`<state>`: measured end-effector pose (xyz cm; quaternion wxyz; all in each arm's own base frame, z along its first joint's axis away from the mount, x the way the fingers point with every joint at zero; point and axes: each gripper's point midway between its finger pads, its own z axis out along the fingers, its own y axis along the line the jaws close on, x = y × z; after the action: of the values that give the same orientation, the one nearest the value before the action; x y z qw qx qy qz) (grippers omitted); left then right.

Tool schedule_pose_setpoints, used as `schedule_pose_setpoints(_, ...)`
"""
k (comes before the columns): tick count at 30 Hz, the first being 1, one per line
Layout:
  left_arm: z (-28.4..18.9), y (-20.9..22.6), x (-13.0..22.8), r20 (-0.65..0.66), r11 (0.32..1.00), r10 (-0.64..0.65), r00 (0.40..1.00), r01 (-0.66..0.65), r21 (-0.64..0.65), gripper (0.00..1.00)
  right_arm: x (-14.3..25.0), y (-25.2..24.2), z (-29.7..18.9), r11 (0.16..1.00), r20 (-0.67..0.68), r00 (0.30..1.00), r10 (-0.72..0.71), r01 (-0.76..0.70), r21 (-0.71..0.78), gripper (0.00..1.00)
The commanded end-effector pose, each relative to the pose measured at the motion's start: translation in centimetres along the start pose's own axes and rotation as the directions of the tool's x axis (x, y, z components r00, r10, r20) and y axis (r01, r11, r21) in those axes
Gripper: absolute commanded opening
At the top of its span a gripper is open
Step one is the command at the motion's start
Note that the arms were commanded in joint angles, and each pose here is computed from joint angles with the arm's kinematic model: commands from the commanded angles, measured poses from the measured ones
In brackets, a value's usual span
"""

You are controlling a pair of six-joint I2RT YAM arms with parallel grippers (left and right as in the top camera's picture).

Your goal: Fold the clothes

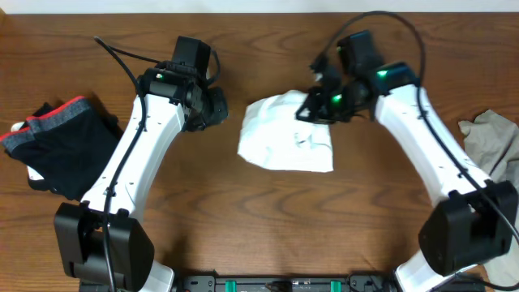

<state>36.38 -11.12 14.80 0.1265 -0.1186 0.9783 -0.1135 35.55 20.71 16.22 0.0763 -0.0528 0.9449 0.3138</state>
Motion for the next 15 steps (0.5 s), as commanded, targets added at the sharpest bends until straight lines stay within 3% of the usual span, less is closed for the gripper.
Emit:
schedule_pose_setpoints(1, -0.9, 0.0, -0.4, 0.026, 1.000, 0.020, 0.999, -0.020, -0.001, 0.16, 0.7, -5.2, 1.6, 0.979, -0.046, 0.998, 0.051, -0.041, 0.197, 0.09)
schedule_pose_setpoints(8, -0.9, 0.3, 0.1, 0.004, 1.000, 0.018, 1.000, -0.017, -0.013, 0.16, 3.4, -13.2, 4.8, 0.878, -0.156, 0.973, 0.172, -0.079, 0.472, 0.14)
schedule_pose_setpoints(15, -0.9, 0.2, 0.3, -0.005, 1.000, 0.016, 1.000, -0.016, -0.005, 0.17, 3.9, -17.8, 4.8, 0.779, -0.137, 0.956, 0.260, -0.123, 0.615, 0.16)
